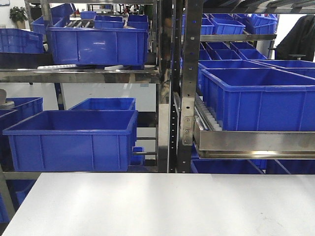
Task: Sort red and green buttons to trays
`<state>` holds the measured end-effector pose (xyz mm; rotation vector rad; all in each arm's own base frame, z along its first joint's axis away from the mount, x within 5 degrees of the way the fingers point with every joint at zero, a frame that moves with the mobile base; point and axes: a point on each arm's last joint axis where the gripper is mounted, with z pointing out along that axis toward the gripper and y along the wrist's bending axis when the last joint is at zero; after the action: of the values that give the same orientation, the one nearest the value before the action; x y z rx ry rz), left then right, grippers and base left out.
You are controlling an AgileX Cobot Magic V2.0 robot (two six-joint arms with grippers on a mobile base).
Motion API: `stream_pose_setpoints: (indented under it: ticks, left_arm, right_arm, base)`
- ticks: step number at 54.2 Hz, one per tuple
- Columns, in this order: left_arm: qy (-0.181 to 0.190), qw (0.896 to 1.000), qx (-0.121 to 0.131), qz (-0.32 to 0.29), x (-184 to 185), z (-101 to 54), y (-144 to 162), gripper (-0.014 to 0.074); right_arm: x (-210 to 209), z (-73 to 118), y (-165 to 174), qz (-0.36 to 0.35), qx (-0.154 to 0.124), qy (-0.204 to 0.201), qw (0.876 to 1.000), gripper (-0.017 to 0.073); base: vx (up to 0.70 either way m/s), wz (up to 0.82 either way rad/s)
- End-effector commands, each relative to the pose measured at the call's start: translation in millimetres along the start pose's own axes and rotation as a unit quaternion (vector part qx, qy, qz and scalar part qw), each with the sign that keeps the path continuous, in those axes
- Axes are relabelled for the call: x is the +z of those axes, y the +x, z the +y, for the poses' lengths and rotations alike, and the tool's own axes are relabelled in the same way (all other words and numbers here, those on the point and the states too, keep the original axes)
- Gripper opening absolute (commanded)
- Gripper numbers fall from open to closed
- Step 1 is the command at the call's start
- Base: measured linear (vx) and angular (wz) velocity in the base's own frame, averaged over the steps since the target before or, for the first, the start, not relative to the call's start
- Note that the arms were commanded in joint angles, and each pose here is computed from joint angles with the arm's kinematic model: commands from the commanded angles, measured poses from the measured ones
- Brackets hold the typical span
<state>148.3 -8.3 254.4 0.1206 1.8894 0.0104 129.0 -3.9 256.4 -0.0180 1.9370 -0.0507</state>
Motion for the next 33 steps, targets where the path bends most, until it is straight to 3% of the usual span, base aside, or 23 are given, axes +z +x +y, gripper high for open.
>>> stream_pose_setpoints:
  ticks: [1, 11, 18, 22, 29, 33]
  left_arm:
    - [0.010, 1.000, -0.020, -0.021, 9.5, -1.1, -10.5, 0.0217]
    - [0.015, 0.999, -0.025, 0.032, 31.1, -2.5, 2.7, 0.0407]
    - [0.024, 0.995, -0.082, 0.055, 46.3, -5.6, 10.8, 0.0529]
    - [0.040, 0.993, -0.092, 0.058, 52.9, -11.5, 12.9, 0.0565]
    - [0.079, 0.992, -0.085, 0.057, 62.4, -25.8, 16.0, 0.0580]
    - [0.082, 0.990, -0.086, 0.069, 69.0, -27.8, 21.4, 0.0580]
  right_arm:
    - [5.9, -0.5, -15.6, -0.036, 0.000, 0.001, 0.999, 0.0145]
    - [19.5, -0.3, -9.3, 0.001, 0.000, -0.001, 1.000, 0.0268]
    - [27.3, -0.1, -5.1, 0.023, 0.000, -0.002, 1.000, 0.0360]
    - [30.9, 0.0, -3.0, 0.033, 0.000, -0.002, 0.999, 0.0387]
    - [34.9, 0.2, -0.5, 0.044, 0.000, -0.003, 0.999, 0.0402]
    - [36.2, 0.2, 0.4, 0.049, 0.000, -0.003, 0.999, 0.0402]
  base:
    - [0.00, 0.00]
    - [0.00, 0.00]
    - [0.00, 0.00]
    - [0.00, 0.00]
    - [0.00, 0.00]
    - [0.00, 0.00]
